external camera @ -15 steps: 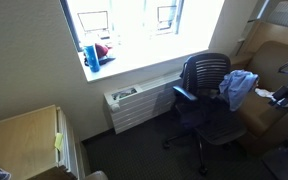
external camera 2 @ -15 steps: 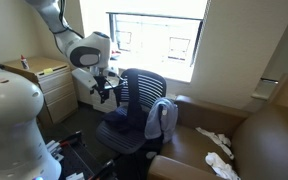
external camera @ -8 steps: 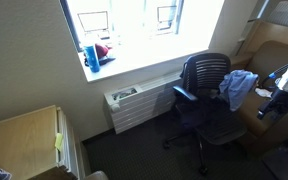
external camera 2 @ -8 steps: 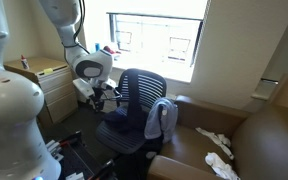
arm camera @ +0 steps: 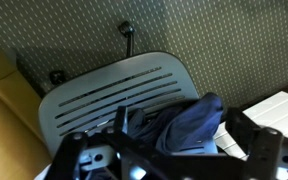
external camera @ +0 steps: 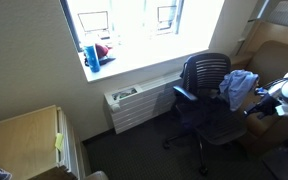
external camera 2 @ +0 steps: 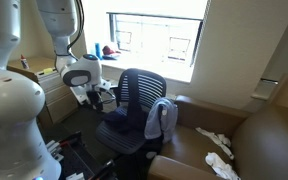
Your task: Hang the clothing on the seat of the black chair onto the left armrest
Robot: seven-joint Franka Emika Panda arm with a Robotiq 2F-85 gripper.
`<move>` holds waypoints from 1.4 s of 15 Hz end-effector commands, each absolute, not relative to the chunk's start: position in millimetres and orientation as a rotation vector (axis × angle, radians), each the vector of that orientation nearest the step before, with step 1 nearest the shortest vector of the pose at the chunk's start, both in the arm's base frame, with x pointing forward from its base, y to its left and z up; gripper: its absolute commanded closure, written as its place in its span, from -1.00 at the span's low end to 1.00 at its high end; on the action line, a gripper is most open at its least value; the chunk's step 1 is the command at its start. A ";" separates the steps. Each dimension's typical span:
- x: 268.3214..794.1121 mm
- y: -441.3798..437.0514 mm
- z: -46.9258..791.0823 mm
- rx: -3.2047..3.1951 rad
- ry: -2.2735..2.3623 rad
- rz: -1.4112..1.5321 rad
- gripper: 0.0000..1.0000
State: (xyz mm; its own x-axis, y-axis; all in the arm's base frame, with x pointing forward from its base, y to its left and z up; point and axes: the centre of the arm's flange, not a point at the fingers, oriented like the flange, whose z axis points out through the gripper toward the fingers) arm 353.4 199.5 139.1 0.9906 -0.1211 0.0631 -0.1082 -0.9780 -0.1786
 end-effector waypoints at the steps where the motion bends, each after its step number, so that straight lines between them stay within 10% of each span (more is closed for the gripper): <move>1: 396.5 250.5 85.4 -2.956 0.091 -0.204 -1.00; 15: 426.1 204.8 -26.7 -2.996 0.365 -0.433 -1.00; 21: 462.2 220.3 -55.0 -2.951 0.480 -0.111 -1.00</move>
State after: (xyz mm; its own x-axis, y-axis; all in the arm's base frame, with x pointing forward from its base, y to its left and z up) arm 463.1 220.3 -55.5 0.9458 -0.3214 0.0472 -0.3104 -0.9370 -0.1603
